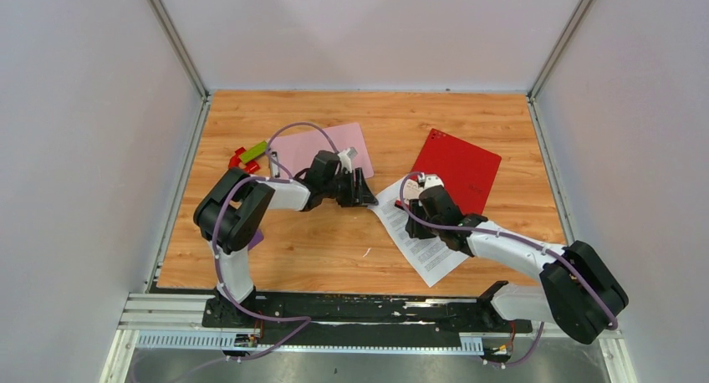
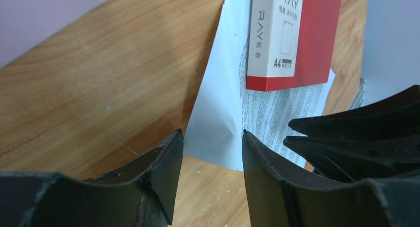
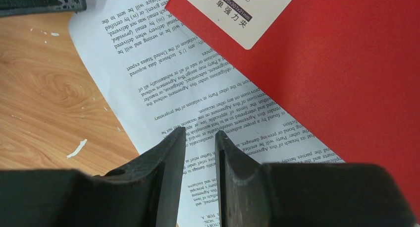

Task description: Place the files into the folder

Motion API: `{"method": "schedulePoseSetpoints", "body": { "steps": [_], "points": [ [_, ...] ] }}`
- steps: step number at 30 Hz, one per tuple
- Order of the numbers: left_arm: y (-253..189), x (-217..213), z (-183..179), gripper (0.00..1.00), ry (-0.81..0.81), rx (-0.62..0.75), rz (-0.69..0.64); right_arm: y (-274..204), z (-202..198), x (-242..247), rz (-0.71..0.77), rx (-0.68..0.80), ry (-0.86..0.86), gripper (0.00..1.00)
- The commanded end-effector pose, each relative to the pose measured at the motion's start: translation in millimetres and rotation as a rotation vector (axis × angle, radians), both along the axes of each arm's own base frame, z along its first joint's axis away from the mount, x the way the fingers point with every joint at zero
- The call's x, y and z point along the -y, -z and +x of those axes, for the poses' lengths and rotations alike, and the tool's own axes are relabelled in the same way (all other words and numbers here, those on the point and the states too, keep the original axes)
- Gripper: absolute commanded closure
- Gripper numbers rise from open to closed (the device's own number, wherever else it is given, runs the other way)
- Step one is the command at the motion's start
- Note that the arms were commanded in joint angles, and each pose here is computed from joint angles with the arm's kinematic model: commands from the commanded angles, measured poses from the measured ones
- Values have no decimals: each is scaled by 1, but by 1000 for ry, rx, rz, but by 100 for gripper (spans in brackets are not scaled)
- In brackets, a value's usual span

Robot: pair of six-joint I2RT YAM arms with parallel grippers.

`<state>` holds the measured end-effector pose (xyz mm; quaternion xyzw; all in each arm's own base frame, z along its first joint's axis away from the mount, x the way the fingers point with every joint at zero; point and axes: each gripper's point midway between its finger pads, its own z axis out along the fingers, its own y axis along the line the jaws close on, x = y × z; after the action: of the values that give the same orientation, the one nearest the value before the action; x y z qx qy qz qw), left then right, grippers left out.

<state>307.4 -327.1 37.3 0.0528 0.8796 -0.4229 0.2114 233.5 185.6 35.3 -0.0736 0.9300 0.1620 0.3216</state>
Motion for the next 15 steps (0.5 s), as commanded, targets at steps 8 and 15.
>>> {"method": "schedulePoseSetpoints", "body": {
  "steps": [8,15],
  "points": [
    [-32,25,-25,44,49,-50,-199,4,12,-3,69,33,88,70],
    [-64,42,-30,44,69,-34,-308,9,9,-2,74,24,91,70]
  ]
}}
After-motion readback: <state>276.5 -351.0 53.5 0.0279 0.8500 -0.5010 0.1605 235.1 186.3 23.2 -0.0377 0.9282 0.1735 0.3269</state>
